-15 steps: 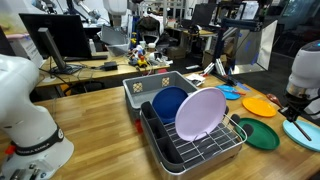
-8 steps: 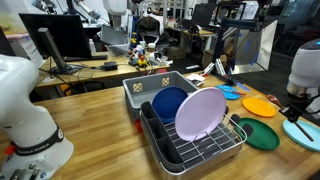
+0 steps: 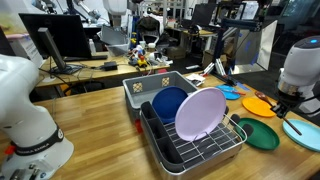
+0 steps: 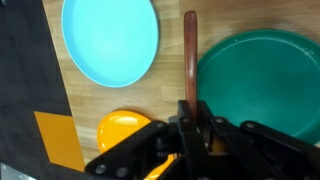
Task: Move the wooden spoon to the green plate
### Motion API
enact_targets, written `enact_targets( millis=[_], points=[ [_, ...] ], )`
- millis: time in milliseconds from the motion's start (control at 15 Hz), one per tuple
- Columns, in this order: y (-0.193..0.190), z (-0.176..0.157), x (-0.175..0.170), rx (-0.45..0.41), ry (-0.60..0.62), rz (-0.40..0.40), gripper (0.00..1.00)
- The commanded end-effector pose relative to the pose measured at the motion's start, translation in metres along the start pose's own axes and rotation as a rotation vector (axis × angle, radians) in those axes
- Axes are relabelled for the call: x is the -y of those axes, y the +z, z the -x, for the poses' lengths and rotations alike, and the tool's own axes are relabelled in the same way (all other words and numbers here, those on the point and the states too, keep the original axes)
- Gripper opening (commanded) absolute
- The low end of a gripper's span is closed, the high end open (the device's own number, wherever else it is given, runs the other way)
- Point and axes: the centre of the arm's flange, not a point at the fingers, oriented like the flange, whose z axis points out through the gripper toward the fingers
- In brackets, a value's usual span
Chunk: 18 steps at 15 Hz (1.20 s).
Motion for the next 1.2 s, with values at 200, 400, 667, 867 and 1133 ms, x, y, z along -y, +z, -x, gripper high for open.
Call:
enact_targets(
  millis=[200,400,667,867,1133],
  points=[
    [-0.013,-0.033,0.047,-0.099,-0.278,0.015,0.03],
    [-0.007,-0.043,0.059,-0.122,-0.35,0.004,0.03],
    [0.016,-0.045,0.058,-0.13,-0.377,-0.004,0.03],
    [0.036,-0.04,0.061,-0.118,-0.382,-0.032,0.03],
    [0.053,-0.033,0.068,-0.108,-0.404,-0.061,0.03]
  ],
)
